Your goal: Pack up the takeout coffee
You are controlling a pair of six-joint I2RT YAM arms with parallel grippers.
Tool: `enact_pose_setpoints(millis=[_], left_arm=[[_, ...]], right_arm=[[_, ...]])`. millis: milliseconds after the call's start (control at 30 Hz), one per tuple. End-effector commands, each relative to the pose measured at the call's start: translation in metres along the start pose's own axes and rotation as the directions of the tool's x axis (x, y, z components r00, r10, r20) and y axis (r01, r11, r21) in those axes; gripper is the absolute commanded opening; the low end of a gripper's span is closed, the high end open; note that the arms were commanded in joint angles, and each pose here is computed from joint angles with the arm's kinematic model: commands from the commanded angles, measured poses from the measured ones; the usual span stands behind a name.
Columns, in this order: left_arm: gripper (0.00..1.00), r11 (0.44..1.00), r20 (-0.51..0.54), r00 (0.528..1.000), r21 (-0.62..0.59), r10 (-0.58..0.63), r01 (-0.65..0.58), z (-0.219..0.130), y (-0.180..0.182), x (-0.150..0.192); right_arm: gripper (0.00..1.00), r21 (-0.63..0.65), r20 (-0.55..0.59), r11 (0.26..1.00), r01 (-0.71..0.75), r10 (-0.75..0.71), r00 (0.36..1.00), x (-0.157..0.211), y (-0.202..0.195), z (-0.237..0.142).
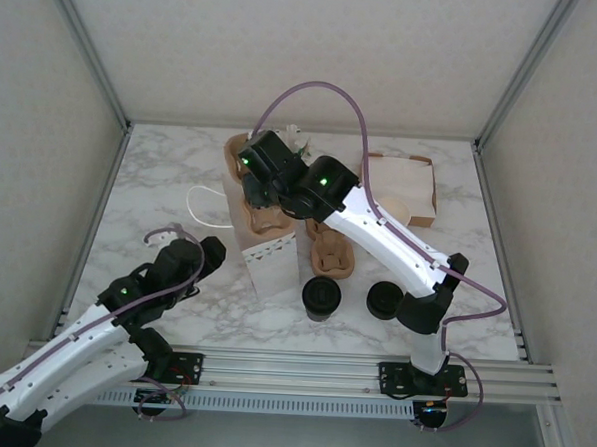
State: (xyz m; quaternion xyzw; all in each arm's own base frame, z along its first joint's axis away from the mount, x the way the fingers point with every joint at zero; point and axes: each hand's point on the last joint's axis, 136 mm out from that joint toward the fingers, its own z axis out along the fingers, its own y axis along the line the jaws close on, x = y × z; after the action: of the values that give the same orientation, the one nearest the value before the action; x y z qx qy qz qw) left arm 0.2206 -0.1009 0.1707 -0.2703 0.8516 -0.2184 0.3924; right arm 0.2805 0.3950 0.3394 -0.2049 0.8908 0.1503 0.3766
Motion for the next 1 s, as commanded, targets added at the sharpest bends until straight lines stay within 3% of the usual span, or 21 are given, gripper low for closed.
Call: enact_pose_setpoints(millis=[0, 367, 633, 967], left_arm=[[0.75, 0.996, 0.062, 0.995, -0.051, 0.072, -0.069, -0.016, 0.005, -0.019], [0.72, 0.992, 0.184, 0.977, -0.075, 0.111, -0.099, -0.057, 0.002, -0.061], [0.72, 1.000, 0.252, 0.967, 0.020, 0.019, -0.024, -0.090, -0.012, -0.086], [0.90, 0.998, 0.297, 0.954, 0.055, -0.031, 0.015, -0.095, -0.022, -0.098]], right_arm=[[0.34, -0.015, 0.060, 1.000, -0.011, 0.012, 0.998, -0.015, 0.009, -0.007], [0.33, -0.035, 0.095, 0.999, -0.012, 0.015, 0.995, -0.023, 0.020, -0.002], [0.34, 0.062, 0.053, 0.998, 0.004, -0.008, 0.999, -0.006, 0.007, 0.015], [0.34, 0.121, 0.007, 0.991, 0.054, -0.056, 0.998, 0.015, 0.004, 0.017]])
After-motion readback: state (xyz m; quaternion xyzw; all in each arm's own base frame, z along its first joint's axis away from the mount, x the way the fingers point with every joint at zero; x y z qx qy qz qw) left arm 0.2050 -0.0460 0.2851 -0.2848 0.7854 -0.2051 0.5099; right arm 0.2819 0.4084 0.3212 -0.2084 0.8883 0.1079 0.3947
